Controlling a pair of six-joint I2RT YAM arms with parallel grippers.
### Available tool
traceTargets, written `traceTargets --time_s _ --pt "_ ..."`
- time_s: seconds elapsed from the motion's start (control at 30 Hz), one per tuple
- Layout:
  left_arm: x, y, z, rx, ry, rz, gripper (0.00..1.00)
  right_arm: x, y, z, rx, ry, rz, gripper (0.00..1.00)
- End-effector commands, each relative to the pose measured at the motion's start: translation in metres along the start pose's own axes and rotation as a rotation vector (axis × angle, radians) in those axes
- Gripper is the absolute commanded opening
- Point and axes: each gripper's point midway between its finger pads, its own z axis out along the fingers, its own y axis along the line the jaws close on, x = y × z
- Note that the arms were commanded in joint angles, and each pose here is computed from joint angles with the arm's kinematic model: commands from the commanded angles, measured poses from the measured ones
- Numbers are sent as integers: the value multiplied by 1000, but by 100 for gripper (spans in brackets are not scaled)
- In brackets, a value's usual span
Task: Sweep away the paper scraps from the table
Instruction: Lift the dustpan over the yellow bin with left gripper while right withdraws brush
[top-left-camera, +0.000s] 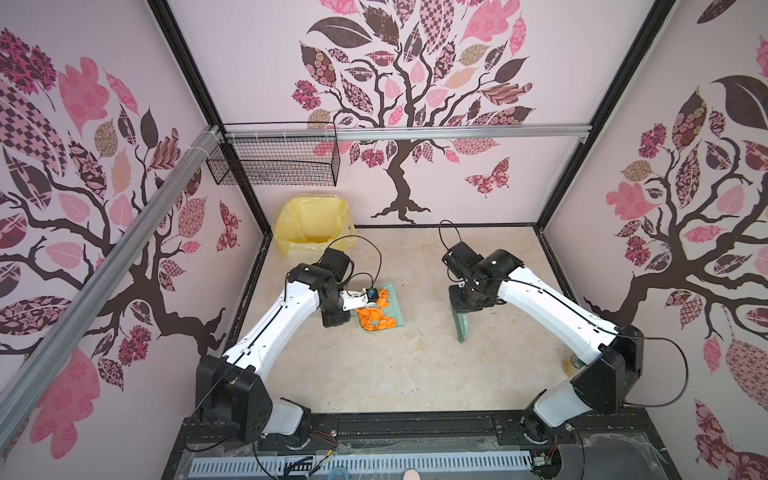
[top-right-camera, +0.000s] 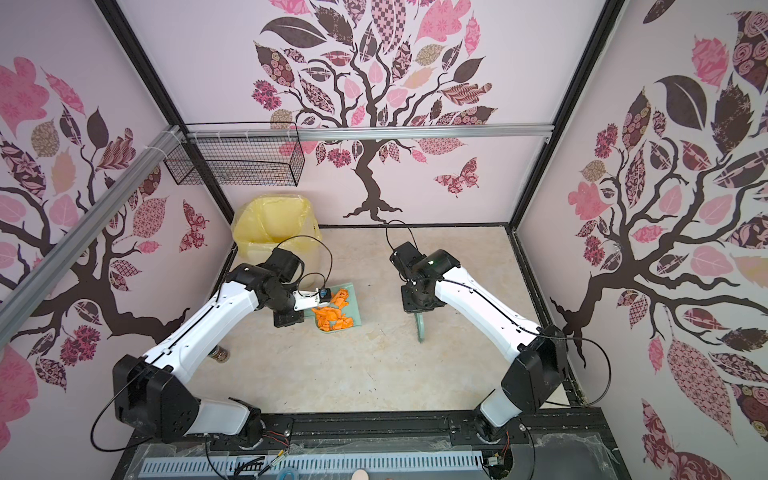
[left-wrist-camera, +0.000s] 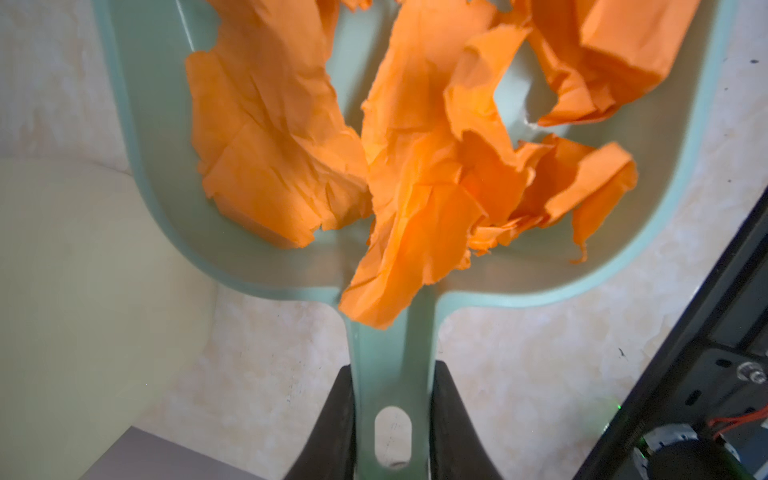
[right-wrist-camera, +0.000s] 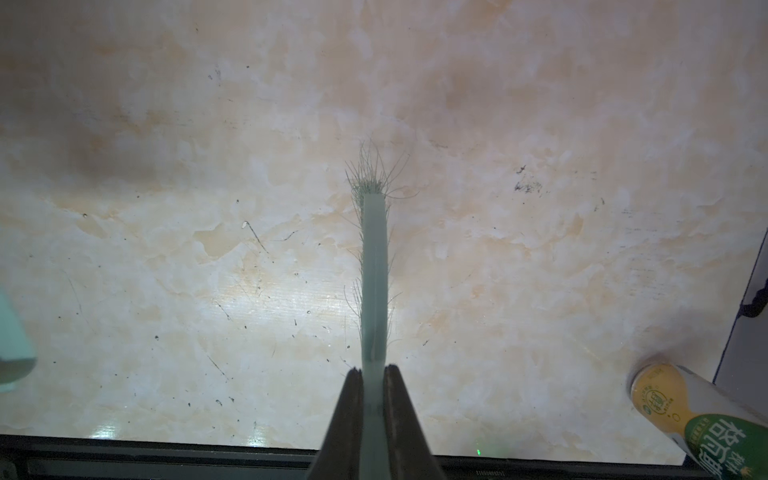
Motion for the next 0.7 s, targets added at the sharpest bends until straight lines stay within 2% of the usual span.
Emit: traceTargets --time_s 0.0,0.27,0.53,0.67 --pt "8 -7 -31 1 -2 23 0 -9 -6 -14 -18 -80 39 0" --pt "26 5 -86 8 -20 -10 0 -19 -3 -21 -35 -114 40 0" --pt "45 48 -140 -24 -39 -61 0 -15 -2 -17 -42 -110 34 0" --pt "58 67 -145 -48 -7 -61 0 -13 -1 -14 -48 -106 33 0"
